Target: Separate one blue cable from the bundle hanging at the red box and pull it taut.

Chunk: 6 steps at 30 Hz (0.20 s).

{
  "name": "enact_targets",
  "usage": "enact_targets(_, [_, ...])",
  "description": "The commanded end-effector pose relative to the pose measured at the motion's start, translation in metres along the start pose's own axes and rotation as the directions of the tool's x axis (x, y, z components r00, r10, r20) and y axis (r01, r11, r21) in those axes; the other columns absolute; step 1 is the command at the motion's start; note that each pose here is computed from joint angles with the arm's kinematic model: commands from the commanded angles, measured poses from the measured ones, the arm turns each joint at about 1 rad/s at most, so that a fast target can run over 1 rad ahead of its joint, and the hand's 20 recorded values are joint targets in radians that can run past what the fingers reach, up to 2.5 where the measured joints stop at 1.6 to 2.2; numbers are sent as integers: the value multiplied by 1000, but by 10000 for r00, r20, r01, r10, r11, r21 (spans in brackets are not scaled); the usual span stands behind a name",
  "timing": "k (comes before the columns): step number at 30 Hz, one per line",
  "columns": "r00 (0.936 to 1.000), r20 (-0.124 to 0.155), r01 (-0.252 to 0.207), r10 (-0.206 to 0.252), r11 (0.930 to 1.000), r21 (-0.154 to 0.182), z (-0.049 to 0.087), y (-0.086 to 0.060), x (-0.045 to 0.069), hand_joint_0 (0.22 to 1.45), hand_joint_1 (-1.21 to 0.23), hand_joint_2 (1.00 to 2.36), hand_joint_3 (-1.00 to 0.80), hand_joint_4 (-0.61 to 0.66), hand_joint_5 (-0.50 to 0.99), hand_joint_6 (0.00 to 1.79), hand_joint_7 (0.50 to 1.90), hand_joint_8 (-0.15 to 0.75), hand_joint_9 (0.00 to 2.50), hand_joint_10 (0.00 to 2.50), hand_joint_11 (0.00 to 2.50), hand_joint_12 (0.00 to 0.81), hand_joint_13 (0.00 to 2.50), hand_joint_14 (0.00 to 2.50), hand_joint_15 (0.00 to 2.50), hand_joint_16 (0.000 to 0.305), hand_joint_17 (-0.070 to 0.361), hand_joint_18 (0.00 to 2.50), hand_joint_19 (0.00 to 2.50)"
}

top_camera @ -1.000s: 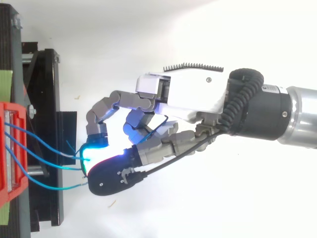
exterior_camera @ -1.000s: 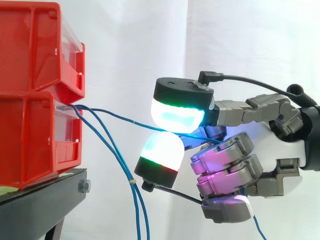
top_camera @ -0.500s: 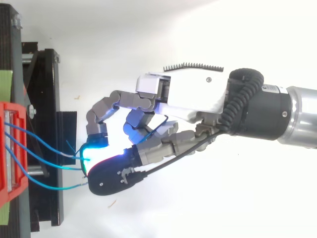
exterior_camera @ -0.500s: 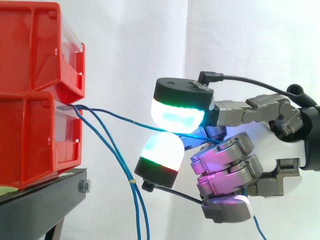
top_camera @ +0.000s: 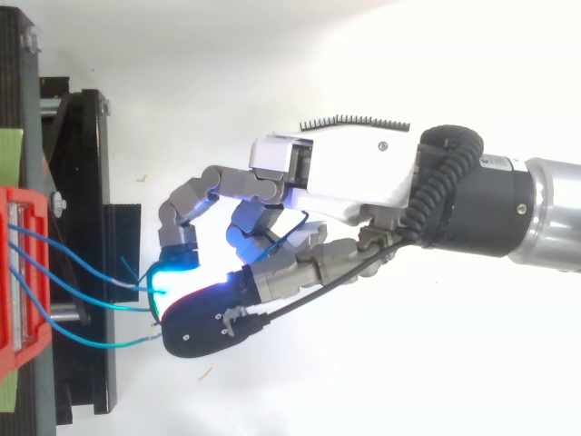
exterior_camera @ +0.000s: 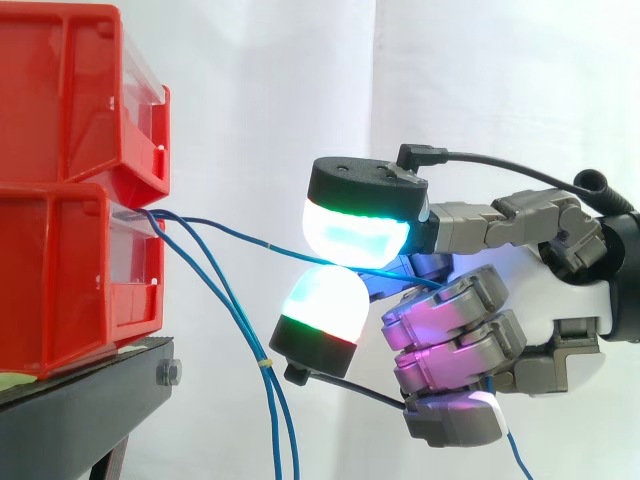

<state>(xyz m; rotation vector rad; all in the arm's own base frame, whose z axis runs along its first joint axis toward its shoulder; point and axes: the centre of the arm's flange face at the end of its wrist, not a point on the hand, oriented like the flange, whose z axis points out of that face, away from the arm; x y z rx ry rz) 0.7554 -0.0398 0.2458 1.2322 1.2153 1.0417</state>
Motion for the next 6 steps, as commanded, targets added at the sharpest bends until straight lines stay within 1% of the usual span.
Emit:
enact_targets(1, [10000,-1,1,-1,10000,4,0,0,0,728,-708,1024,-204,138,-225,865,1085,388,1078,1420,1667,407,954,1642,1457,47,105,1186,1226])
enact_targets(6, [10000,-1,1,-1,10000,4,0,0,0,727,-708,1024,-202,137,-225,865,1087,388,1082,1416,1655,409,954,1639,1469,46,104,1186,1227])
